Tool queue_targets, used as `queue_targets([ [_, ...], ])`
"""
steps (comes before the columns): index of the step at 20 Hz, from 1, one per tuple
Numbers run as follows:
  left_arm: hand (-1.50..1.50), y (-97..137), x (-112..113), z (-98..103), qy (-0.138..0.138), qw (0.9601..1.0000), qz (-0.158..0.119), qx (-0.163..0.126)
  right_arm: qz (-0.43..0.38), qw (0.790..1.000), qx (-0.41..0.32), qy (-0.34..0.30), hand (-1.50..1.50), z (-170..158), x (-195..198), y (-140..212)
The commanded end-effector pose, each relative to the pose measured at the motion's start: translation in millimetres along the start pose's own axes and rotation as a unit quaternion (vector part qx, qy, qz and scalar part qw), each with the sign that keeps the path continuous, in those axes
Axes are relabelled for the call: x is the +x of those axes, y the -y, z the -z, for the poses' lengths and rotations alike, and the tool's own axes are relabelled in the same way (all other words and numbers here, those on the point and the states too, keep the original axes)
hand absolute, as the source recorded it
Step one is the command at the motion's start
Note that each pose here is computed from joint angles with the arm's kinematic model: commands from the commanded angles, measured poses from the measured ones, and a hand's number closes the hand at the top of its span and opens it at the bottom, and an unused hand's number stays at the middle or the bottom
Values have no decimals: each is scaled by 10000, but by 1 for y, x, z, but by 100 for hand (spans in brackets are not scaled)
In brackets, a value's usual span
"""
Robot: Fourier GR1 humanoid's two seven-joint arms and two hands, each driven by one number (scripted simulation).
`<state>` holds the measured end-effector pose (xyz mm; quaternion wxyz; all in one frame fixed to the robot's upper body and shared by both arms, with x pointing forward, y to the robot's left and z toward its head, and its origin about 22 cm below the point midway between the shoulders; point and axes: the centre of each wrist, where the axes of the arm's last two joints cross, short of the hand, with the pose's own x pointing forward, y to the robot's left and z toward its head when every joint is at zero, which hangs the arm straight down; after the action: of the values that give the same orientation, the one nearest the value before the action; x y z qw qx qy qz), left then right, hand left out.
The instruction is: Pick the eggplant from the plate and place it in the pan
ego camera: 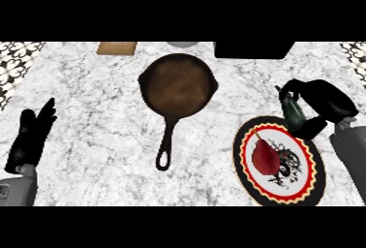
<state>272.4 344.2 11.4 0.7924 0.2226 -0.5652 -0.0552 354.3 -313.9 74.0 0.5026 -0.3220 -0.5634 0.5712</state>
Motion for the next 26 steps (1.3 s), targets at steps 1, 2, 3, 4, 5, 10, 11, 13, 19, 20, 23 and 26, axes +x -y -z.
queue_targets([
  [1,0,-3,1,2,9,9999,-35,128,357,9850,-1514,752,150,11,10,28],
  [2,0,-6,-6,-7,-54,10000,14,-42,500,9812,-1587,978,150,13,11,30],
  [3,0,5,3,-5,-85,9999,-101,-47,576,9777,-1710,1073,150,15,5,39],
  [4,0,2,-6,-2,24,10000,-9,-39,511,9765,-1702,1218,150,22,5,46],
  [5,0,-1,-4,-2,-25,9999,-25,98,543,9766,-1647,1272,150,31,16,31],
  [10,0,-3,11,5,-73,10000,5,19,861,9738,-1534,1443,150,53,65,45],
  [11,0,-6,-10,-3,-30,9999,-2,104,1015,9703,-1652,1446,150,64,51,55],
  [13,0,-9,-2,-12,-123,9999,-29,-32,1207,9694,-1569,1450,150,74,82,32],
  [19,0,0,6,0,27,10000,-34,-59,1834,9656,-1373,1232,150,119,121,14],
  [20,0,1,-9,3,19,10000,-34,-69,1889,9643,-1343,1281,150,127,128,27],
  [23,0,-3,6,7,155,9999,24,-41,2107,9610,-1351,1178,150,141,157,11],
  [26,0,6,11,12,101,9999,39,-66,2162,9641,-1107,1075,150,150,164,13],
])
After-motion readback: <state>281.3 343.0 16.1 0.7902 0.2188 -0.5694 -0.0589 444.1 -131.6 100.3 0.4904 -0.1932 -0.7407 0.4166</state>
